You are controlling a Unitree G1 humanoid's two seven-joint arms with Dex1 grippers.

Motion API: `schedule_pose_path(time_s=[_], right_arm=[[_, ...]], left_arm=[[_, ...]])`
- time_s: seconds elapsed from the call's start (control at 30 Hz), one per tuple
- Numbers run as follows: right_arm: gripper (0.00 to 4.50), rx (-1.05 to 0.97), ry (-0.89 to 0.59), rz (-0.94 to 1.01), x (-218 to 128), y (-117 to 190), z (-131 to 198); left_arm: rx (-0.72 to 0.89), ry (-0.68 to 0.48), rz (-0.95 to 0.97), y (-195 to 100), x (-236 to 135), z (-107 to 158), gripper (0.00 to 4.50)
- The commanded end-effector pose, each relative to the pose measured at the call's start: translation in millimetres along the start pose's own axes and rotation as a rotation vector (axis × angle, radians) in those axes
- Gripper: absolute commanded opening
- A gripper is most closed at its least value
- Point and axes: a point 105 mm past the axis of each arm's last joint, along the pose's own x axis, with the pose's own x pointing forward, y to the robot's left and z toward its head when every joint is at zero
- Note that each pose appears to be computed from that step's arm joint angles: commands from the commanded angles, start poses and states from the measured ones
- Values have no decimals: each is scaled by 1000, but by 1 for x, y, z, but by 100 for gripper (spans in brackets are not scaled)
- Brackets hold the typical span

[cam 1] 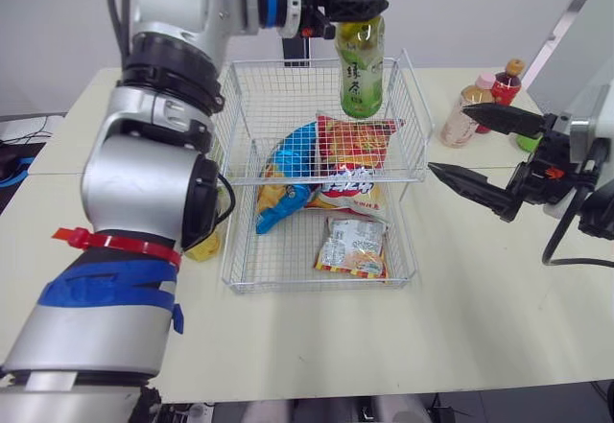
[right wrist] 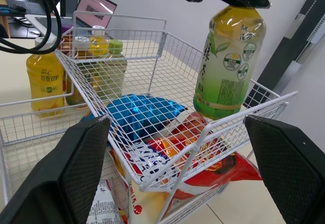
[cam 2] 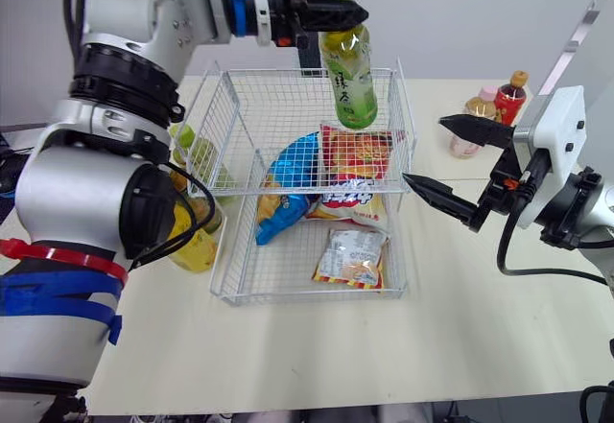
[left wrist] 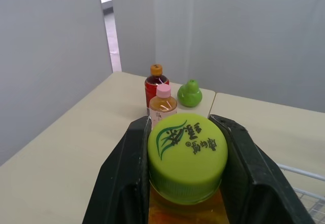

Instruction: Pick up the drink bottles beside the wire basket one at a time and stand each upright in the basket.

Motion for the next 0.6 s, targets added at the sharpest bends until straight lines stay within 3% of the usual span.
schedule_pose_path(time_s=[0.03, 0.2, 0.53, 0.6], right_arm=[[450, -50, -33, -20, -4, 1, 12], [450, -45, -29, -13, -5, 4, 10], [450, -29, -20, 18, -4, 8, 10], [450, -33, -16, 25, -3, 7, 10]], left_arm=[[88, -68, 9, -4, 3, 24, 135], [101, -62, 14, -4, 10, 20, 135], [140, -73, -55, -9, -6, 40, 447], [174, -68, -57, -7, -17, 43, 449]])
